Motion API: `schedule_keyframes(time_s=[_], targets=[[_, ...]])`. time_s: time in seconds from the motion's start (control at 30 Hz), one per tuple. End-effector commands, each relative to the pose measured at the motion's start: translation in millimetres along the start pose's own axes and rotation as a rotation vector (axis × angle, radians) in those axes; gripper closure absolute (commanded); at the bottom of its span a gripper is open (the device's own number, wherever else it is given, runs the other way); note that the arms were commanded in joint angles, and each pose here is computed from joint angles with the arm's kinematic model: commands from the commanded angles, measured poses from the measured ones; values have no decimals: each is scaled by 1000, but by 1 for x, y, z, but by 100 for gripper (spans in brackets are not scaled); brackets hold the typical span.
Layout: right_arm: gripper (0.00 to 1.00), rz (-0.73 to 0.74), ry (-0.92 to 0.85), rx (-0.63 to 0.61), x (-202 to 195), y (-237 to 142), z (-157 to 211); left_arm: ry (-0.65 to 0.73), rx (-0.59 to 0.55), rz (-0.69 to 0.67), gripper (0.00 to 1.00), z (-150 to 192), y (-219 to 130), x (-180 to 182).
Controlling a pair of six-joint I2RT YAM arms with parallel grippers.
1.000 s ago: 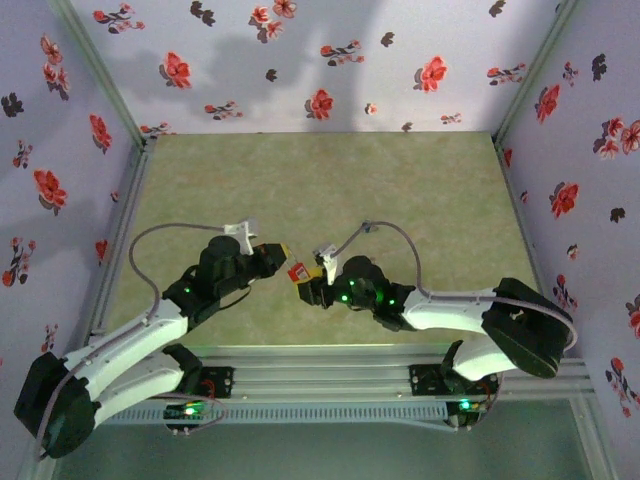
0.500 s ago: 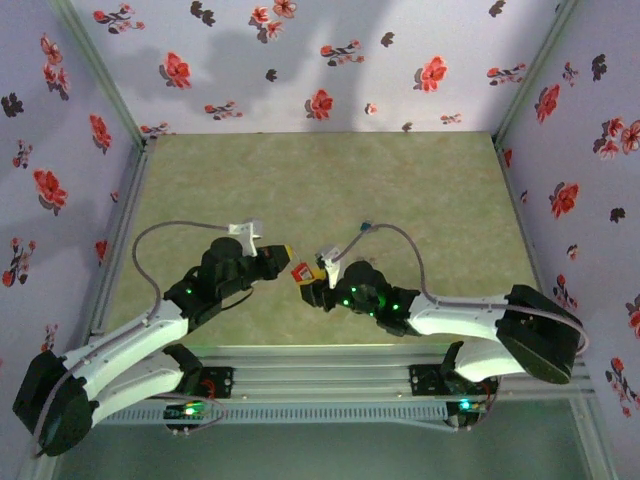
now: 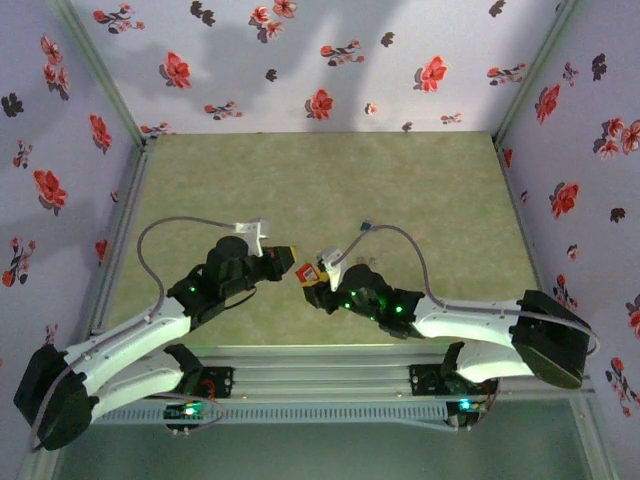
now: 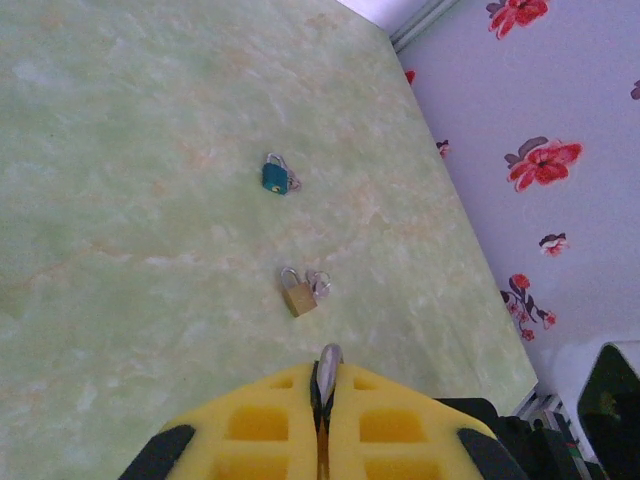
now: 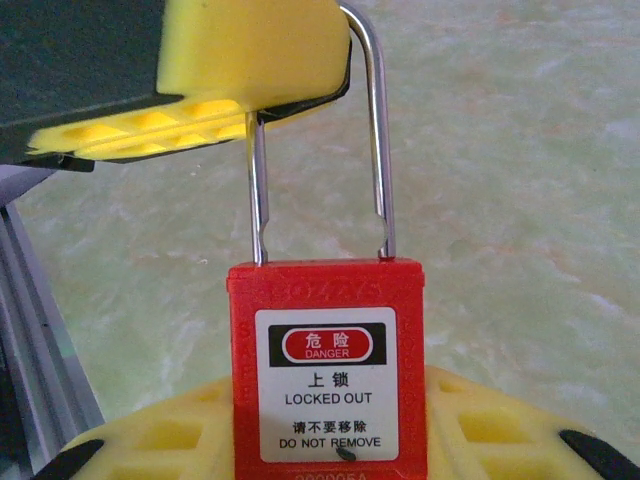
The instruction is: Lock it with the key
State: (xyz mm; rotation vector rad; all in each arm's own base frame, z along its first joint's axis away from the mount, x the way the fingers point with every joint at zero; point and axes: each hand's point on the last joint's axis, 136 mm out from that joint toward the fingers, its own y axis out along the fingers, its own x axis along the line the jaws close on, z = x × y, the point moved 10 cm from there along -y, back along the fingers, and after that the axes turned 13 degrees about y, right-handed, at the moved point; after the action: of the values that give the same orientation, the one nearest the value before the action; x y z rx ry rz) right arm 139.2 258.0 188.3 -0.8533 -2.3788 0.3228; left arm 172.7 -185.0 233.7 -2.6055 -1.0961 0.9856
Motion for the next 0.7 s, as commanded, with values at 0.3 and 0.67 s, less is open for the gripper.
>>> schedule_keyframes(time_s=[0.3, 0.67], targets=[[100, 135, 42, -304, 5, -24, -54, 84, 219, 33, 100, 31, 4, -6], [100, 133, 28, -324, 8, -28, -53, 117, 263, 37, 100, 35, 6, -9]])
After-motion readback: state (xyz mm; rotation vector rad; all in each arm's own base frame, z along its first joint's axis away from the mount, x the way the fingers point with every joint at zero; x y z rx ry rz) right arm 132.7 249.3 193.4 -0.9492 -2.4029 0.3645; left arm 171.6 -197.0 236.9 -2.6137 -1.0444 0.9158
